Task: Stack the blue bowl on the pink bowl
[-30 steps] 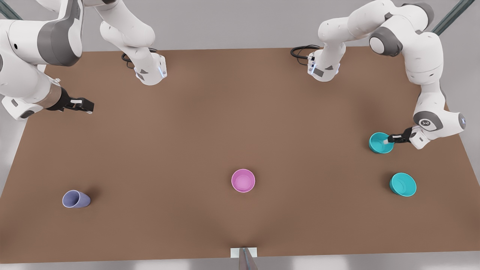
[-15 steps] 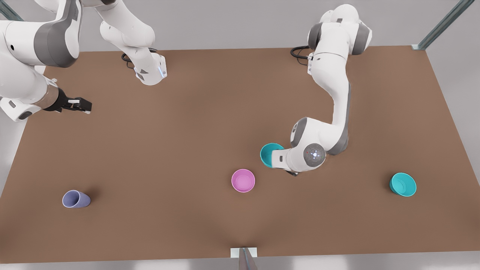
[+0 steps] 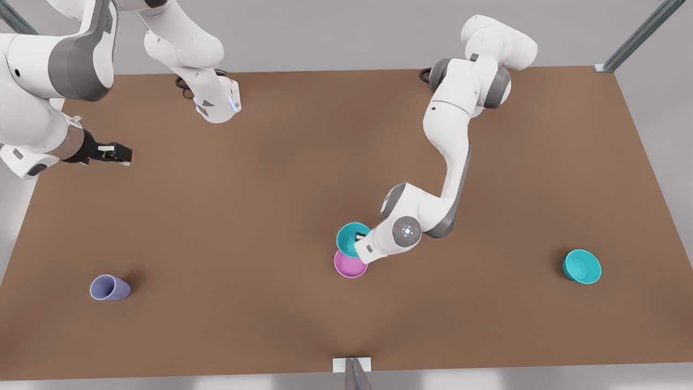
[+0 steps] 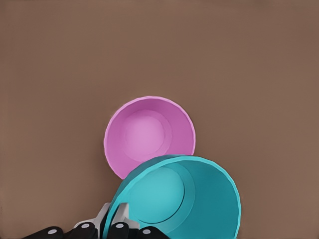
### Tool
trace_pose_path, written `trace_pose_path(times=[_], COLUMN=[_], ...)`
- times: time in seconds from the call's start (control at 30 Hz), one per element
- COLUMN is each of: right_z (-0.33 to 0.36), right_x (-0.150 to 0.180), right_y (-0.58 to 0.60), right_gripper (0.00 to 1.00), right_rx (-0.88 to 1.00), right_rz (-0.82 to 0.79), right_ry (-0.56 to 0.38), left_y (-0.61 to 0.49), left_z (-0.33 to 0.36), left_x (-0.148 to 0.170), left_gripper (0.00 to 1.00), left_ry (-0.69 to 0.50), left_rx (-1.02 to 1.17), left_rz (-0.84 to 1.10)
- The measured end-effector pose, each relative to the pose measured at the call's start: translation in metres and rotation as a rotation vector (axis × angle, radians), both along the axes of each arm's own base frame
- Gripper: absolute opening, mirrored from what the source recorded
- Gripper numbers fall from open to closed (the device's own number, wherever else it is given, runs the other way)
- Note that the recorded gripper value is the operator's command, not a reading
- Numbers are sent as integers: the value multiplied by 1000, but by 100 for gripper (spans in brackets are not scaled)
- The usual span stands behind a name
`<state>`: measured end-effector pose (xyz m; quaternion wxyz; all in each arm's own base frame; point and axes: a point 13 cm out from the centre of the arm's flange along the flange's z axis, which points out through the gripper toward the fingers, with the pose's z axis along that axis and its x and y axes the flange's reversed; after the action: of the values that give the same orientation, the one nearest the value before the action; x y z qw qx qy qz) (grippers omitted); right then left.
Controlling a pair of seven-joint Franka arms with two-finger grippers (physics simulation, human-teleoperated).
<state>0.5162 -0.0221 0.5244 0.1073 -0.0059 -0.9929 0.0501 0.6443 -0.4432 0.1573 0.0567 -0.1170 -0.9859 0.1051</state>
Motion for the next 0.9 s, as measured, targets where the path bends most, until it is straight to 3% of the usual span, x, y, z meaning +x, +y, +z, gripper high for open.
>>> trace_pose_path(times=[0.37,0.9], right_z=[-3,-4], right_x=[1,1], right_y=[1,2], right_gripper=[100,100], right_rx=[4,5], right_rz=[10,15], right_ry=[6,10], left_y=[9,-11], left_z=[-19,-38], left_x=[21,3], left_gripper=[21,21], left_ry=[49,151], left_rx=[28,56], left_rz=[491,760])
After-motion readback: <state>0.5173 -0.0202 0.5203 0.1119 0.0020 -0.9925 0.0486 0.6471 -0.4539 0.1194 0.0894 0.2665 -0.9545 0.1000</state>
